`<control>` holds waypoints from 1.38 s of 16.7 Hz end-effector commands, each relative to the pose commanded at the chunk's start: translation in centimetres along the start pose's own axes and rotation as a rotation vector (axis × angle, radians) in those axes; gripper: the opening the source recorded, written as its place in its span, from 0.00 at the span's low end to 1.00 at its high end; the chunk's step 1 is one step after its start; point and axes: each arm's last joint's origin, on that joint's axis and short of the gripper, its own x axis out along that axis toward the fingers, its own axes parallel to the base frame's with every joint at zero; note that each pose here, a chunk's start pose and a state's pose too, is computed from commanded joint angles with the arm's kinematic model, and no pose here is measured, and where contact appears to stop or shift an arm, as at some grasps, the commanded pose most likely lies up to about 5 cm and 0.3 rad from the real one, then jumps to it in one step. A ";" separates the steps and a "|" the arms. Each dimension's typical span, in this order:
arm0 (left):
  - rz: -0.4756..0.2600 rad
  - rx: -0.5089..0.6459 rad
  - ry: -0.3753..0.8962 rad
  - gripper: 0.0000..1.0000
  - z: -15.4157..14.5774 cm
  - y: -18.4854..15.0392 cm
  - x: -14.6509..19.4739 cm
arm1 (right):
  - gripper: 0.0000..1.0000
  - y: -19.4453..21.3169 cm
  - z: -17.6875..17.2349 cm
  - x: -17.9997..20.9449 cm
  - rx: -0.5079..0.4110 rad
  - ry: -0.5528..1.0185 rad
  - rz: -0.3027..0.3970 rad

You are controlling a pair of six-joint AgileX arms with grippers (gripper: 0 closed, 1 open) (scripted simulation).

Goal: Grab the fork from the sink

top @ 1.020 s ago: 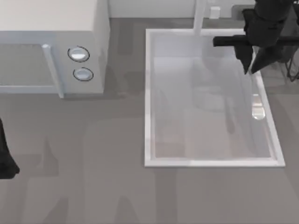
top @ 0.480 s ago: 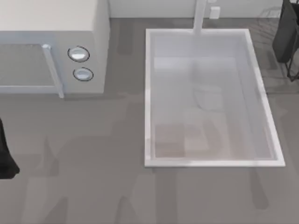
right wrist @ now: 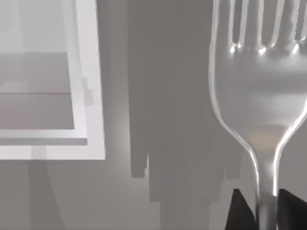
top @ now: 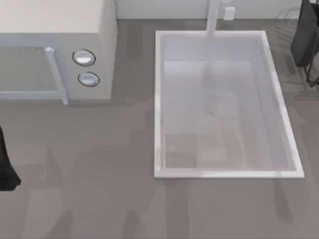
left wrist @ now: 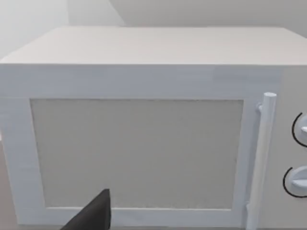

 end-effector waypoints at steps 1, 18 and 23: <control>0.000 0.000 0.000 1.00 0.0 0.0 0.0 | 0.00 0.0 0.1 0.9 0.000 0.001 0.000; 0.000 0.000 0.000 1.00 0.0 0.0 0.0 | 0.38 -0.1 -0.2 9.8 0.002 -0.005 0.001; 0.000 0.000 0.000 1.00 0.0 0.0 0.0 | 0.75 -0.1 -0.2 9.8 0.002 -0.005 0.001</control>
